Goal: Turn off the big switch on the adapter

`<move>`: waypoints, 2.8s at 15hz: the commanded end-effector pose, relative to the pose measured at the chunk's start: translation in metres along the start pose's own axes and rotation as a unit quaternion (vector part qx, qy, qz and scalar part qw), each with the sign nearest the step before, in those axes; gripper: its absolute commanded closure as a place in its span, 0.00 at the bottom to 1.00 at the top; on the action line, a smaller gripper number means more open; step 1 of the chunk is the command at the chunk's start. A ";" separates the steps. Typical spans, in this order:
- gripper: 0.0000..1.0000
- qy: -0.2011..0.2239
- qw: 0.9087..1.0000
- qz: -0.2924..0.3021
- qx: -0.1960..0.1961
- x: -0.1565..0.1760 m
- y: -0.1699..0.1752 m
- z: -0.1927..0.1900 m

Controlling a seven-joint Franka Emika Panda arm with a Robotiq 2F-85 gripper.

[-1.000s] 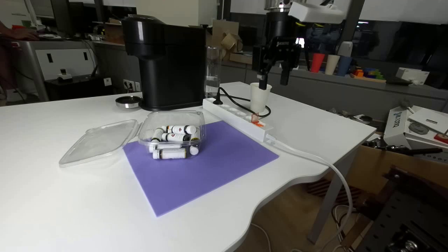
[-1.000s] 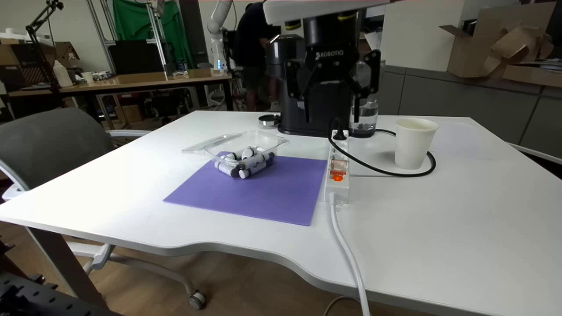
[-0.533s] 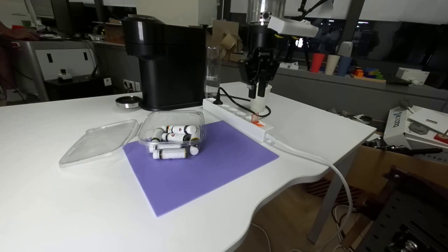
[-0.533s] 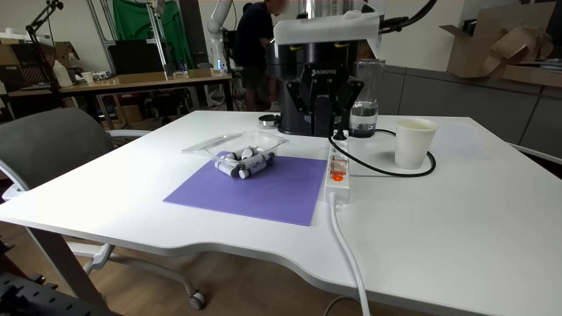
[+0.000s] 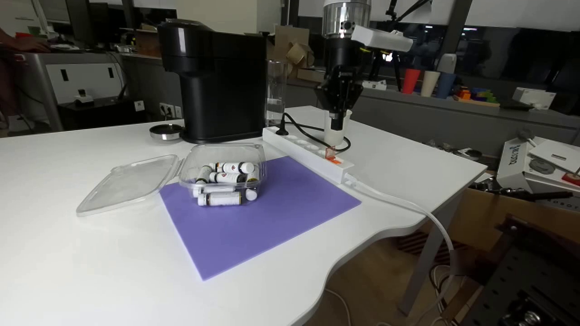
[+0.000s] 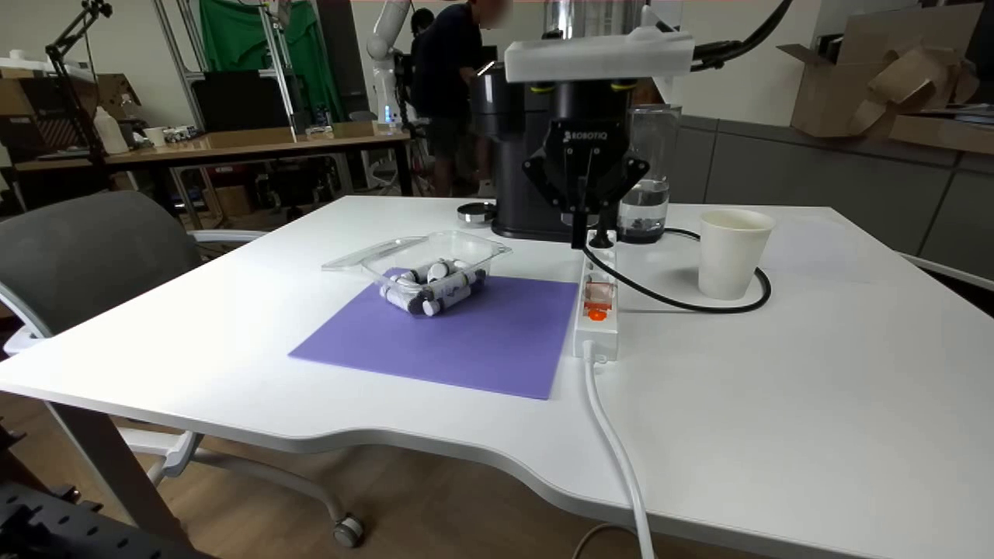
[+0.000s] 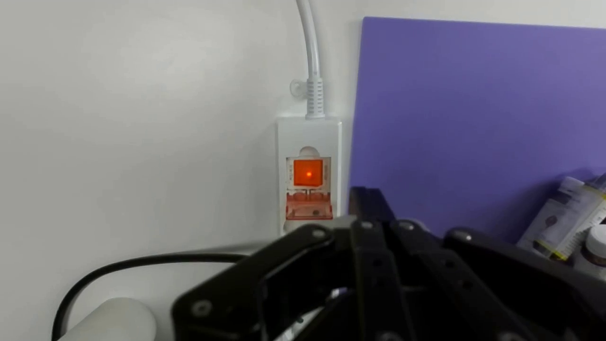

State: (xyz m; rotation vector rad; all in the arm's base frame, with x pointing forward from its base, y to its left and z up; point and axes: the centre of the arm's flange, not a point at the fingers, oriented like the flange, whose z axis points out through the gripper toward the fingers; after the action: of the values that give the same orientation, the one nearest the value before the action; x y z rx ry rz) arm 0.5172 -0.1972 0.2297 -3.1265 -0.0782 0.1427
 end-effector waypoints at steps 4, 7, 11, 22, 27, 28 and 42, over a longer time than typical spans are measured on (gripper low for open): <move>1.00 0.014 0.999 -0.015 -0.024 -0.010 -0.004 0.014; 1.00 0.017 0.999 -0.029 -0.032 -0.015 -0.006 0.027; 1.00 0.022 0.998 -0.033 -0.039 -0.020 -0.003 0.043; 1.00 0.022 0.999 -0.015 -0.037 -0.008 0.021 0.068; 1.00 0.021 0.999 -0.014 -0.037 0.004 0.026 0.074; 1.00 0.022 0.999 -0.016 -0.037 0.006 0.025 0.074; 1.00 0.014 0.999 -0.015 -0.038 0.014 0.014 0.097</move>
State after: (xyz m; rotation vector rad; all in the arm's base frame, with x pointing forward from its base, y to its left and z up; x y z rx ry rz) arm 0.5208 -0.2042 0.1478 -3.1893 -0.1798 0.0663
